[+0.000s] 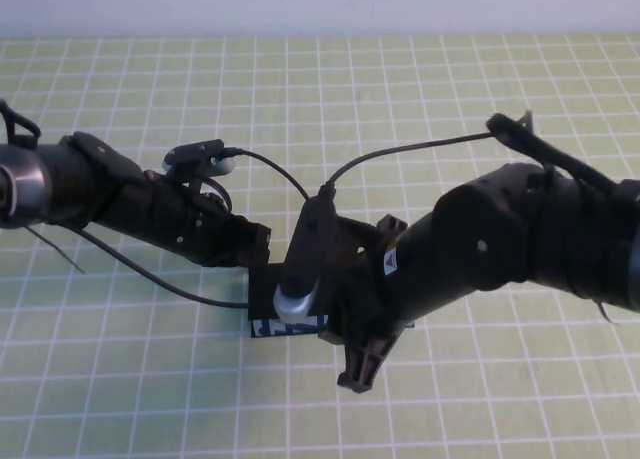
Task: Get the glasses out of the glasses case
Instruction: Pick up the glasses from the glasses case
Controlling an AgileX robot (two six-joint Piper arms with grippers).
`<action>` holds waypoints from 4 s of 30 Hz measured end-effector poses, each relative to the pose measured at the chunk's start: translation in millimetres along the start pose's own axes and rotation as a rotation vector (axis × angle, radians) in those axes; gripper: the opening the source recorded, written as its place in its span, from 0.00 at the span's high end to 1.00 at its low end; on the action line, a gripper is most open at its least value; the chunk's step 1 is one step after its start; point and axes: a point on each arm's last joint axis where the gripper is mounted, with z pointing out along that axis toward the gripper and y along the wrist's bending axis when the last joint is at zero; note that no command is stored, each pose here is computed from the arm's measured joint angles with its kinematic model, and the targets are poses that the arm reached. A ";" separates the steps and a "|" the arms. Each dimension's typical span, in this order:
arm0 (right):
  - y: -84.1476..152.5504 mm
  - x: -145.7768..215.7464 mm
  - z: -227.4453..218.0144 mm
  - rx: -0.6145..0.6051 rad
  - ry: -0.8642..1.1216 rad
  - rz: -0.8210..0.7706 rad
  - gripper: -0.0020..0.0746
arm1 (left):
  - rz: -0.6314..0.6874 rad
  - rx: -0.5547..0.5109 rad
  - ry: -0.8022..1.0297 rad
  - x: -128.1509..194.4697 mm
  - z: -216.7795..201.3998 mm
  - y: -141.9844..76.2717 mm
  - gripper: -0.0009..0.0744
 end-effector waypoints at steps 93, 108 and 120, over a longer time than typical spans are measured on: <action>-28.5 -8.7 20.9 0.269 -0.032 -0.293 0.98 | 0.480 0.339 -0.129 39.4 -54.6 -7.1 0.99; -28.4 -10.9 18.3 0.273 -0.066 -0.221 0.90 | 0.447 0.314 -0.135 41.5 -36.2 7.2 0.99; -0.9 -21.6 -54.6 0.065 -0.191 0.193 0.76 | 0.439 0.310 -0.129 42.5 -33.3 9.6 0.99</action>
